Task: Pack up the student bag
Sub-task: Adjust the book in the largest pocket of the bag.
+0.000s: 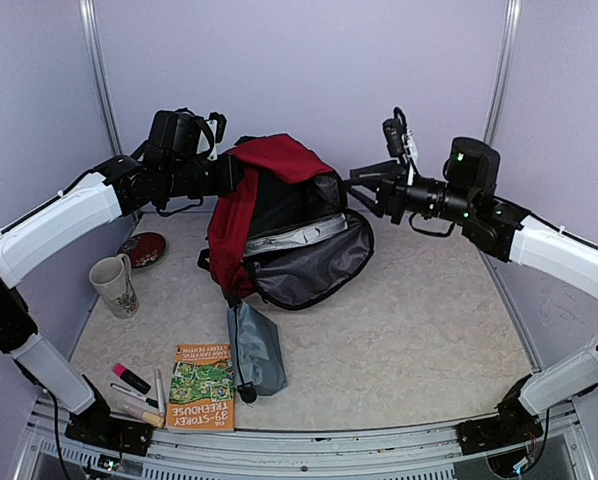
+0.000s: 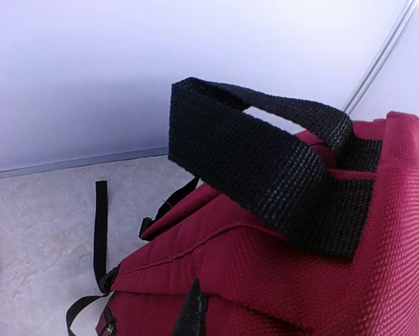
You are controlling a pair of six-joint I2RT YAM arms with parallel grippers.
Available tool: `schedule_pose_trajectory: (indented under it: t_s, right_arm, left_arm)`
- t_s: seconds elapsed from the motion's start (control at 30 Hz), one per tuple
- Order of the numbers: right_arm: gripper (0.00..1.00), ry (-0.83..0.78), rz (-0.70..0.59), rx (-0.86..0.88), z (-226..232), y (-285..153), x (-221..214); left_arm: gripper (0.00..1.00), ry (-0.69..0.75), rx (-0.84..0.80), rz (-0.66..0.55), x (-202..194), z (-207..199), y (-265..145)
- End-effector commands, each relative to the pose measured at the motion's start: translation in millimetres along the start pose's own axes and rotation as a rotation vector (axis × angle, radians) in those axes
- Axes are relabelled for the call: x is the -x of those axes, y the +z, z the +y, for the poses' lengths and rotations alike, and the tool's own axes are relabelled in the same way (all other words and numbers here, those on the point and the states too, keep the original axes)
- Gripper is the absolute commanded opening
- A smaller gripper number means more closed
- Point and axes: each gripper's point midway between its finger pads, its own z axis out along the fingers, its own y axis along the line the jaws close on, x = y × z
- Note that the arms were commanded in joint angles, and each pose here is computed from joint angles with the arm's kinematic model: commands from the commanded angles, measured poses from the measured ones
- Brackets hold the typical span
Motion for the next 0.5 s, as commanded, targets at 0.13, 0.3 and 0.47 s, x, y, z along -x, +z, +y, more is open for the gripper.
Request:
schedule_pose_trajectory:
  t_s: [0.13, 0.3, 0.47]
  right_arm:
    - [0.34, 0.064, 0.071, 0.003, 7, 35, -83]
    - [0.27, 0.089, 0.176, -0.041, -8, 57, -130]
    - [0.25, 0.047, 0.204, 0.07, 32, 84, -152]
  left_arm:
    - [0.0, -0.088, -0.075, -0.156, 46, -27, -18]
    - [0.0, -0.083, -0.111, -0.147, 41, -42, -18]
    - [0.0, -0.093, -0.145, -0.136, 35, -56, -16]
